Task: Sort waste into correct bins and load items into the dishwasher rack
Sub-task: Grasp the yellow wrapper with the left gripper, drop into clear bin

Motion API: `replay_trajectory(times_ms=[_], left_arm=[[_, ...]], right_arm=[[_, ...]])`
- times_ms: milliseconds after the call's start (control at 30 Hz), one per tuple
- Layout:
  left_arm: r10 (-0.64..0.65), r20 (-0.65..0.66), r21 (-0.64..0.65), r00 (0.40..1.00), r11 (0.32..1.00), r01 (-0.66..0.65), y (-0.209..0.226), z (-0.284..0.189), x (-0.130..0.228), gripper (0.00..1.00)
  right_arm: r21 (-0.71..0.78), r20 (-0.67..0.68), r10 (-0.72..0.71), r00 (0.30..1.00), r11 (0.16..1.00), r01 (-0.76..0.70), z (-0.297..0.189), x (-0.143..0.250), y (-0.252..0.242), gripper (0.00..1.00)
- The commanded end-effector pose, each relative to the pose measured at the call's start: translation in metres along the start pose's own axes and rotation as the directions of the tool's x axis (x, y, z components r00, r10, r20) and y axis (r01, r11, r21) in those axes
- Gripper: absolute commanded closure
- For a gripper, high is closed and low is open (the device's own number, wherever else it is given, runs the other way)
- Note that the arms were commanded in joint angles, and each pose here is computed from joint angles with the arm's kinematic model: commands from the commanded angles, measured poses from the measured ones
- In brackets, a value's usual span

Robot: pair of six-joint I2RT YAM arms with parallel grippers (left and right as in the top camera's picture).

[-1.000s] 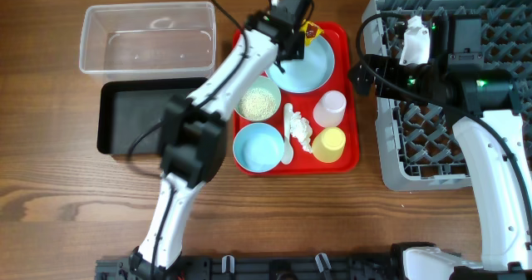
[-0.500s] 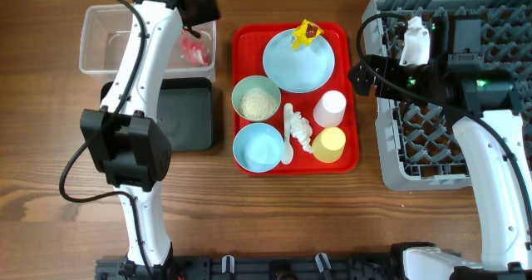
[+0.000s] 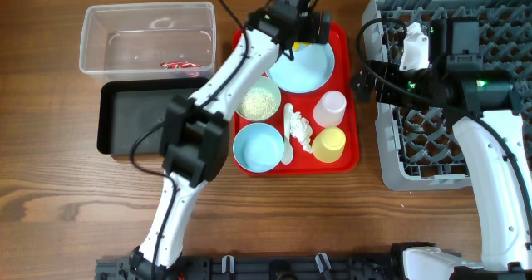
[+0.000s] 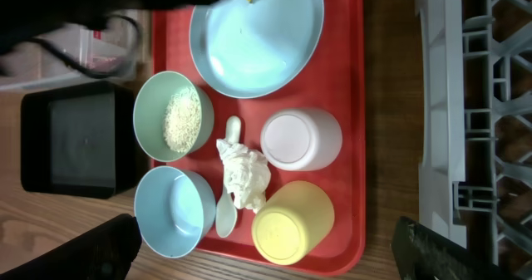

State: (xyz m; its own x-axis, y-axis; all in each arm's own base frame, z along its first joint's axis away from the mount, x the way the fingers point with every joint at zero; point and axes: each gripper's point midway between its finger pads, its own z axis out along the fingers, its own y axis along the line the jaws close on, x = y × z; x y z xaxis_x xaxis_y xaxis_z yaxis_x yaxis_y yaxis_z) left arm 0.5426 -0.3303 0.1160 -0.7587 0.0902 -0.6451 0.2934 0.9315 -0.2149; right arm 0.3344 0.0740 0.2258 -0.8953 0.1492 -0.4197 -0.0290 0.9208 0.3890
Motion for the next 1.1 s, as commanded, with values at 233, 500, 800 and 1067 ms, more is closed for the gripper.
replay_trajectory(times_ms=[233,500,800,1067], left_arm=[[-0.066,-0.005,-0.022,0.998,0.998,0.066,0.003,0.048,0.024,0.45],[-0.084,-0.04,0.004,0.996,0.996,0.084,-0.001,0.056,0.036,0.46],[-0.031,-0.072,0.045,0.997,0.998,0.034,-0.04,0.068,0.063,0.54],[-0.026,-0.041,0.057,0.999,0.998,0.028,-0.045,0.047,0.044,0.96]], right_arm=[[0.04,0.02,-0.026,0.999,0.999,0.025,-0.003,-0.006,-0.005,0.0],[0.042,0.012,-0.024,1.0,0.999,0.023,-0.003,-0.004,-0.006,0.0],[0.06,0.016,-0.023,1.0,0.998,0.022,-0.003,-0.005,-0.009,0.0],[0.061,0.013,-0.022,1.0,0.998,0.021,-0.003,-0.004,-0.009,0.0]])
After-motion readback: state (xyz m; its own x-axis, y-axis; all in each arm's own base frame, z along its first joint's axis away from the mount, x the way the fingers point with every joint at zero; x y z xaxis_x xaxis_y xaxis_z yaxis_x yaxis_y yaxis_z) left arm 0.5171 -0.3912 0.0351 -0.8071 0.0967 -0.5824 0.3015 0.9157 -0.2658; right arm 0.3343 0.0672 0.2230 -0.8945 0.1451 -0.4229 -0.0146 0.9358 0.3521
